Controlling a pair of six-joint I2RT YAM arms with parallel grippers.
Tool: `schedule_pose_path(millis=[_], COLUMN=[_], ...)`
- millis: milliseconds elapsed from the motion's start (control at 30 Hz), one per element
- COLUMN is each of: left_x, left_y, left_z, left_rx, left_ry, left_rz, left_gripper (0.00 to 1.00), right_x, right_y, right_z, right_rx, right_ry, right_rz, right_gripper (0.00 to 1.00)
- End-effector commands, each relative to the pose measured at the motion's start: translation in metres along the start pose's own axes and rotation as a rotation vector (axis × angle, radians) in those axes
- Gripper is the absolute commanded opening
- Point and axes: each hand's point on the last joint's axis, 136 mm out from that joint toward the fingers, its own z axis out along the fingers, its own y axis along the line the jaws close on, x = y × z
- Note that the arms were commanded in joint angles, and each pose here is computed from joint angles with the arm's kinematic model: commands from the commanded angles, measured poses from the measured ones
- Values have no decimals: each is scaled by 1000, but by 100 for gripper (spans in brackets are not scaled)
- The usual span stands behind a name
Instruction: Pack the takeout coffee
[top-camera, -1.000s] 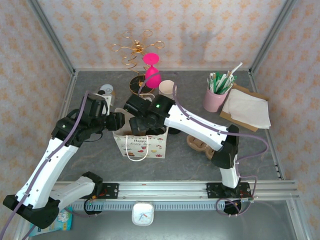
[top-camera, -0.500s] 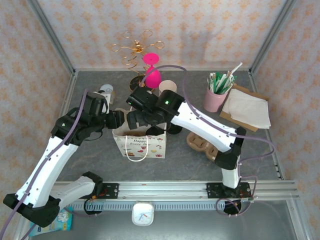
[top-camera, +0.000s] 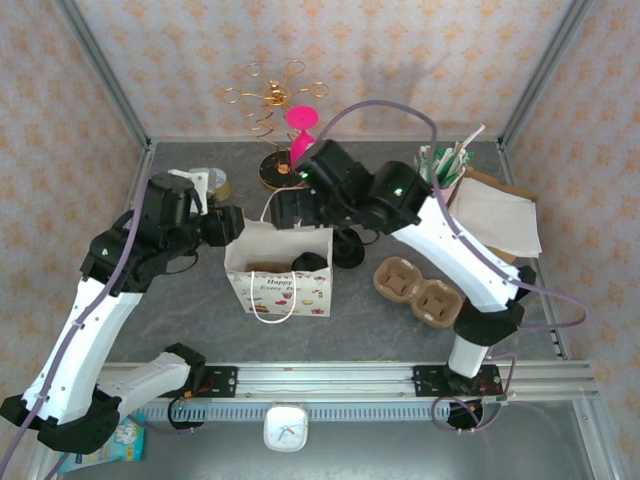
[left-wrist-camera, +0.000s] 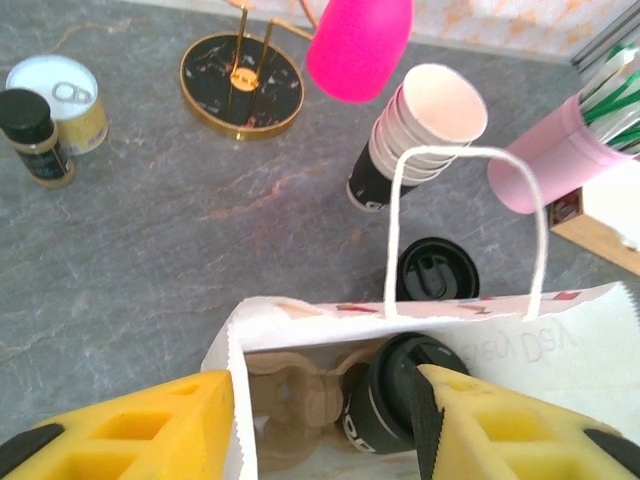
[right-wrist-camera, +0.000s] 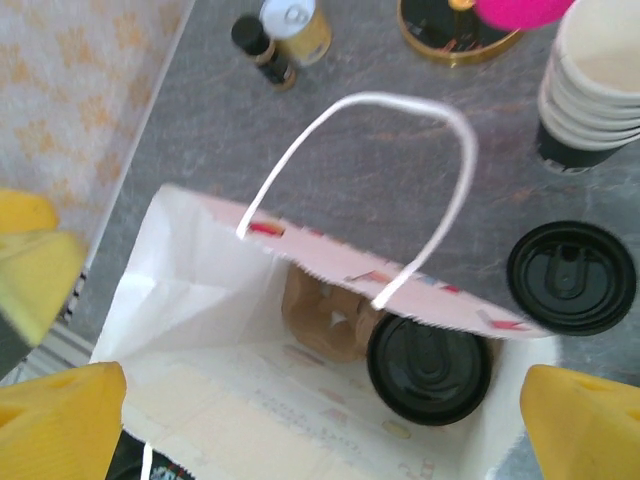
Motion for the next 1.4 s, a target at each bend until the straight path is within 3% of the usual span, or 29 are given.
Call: schedule_pose_path(millis=[0, 267, 500, 800, 967, 1133, 1367], left_x=[-15, -40, -49, -60, -63, -64, -64], left_y=[-8, -35, -54, -76, -84, -86, -83], left_z=[-11, -22, -11, -3, 0, 5, 14], left_rx=[31, 166, 251, 362, 407, 414, 406], left_ry=[-37, -126, -129, -161, -178, -181, -192], left_rz=[-21, -37, -23, 16, 28, 41, 37], left_gripper=[52, 54, 55, 55, 56, 57, 57], right_x=[-24, -45, -49, -55, -57, -74, -87], right_y=[-23, -94, -153, -249, -286, -292, -313], right_z=[-25, -39, -45, -86, -99, -55, 9], right_rx=[13, 120, 180, 421, 534, 476, 518], right_ry=[-111, -211, -276, -432, -473, -390, -283], right_rz=[59, 184, 302, 462, 503, 410, 415], right_gripper=[100, 100, 100, 100, 93, 77, 68])
